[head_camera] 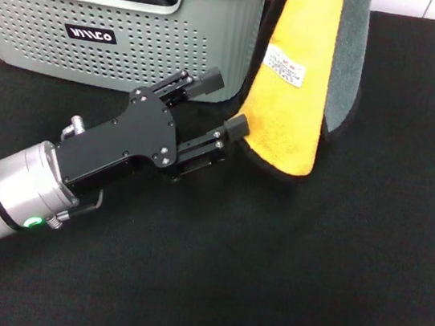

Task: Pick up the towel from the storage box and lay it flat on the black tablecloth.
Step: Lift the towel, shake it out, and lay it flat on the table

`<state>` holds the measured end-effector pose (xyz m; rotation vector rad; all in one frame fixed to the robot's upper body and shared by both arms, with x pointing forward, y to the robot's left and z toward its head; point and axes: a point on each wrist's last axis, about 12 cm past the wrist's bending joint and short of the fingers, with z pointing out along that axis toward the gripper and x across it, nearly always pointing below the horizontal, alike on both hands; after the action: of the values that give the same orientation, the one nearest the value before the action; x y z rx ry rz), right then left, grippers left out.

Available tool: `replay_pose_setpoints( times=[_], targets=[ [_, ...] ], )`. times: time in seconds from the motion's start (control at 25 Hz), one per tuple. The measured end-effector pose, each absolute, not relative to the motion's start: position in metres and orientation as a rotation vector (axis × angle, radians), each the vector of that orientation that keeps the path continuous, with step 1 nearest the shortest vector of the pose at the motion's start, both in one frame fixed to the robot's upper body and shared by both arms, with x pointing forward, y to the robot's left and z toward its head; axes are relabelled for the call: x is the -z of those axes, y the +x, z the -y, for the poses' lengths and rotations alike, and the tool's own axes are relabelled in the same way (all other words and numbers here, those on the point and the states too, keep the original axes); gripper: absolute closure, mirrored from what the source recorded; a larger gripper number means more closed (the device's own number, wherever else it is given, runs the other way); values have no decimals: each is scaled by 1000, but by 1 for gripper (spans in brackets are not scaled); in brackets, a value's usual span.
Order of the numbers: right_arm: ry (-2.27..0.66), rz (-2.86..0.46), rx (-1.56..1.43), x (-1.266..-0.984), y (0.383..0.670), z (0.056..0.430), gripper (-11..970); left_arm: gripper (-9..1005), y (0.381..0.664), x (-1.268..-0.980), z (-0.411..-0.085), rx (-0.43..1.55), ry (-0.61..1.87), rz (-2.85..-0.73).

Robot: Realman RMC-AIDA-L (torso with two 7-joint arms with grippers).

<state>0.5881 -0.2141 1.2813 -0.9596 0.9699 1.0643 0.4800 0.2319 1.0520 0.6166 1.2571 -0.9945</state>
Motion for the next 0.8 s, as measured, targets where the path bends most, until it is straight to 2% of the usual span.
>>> replay_pose_setpoints(
  times=[0.4, 0.8],
  targets=[
    [-953, -955, -1055, -1285, 588, 215, 922, 345, 473, -1045, -224, 1055, 737, -1293],
    [-948, -959, -1053, -1284, 588, 216, 916, 384, 473, -1046, -225, 1041, 708, -1288]
  ],
)
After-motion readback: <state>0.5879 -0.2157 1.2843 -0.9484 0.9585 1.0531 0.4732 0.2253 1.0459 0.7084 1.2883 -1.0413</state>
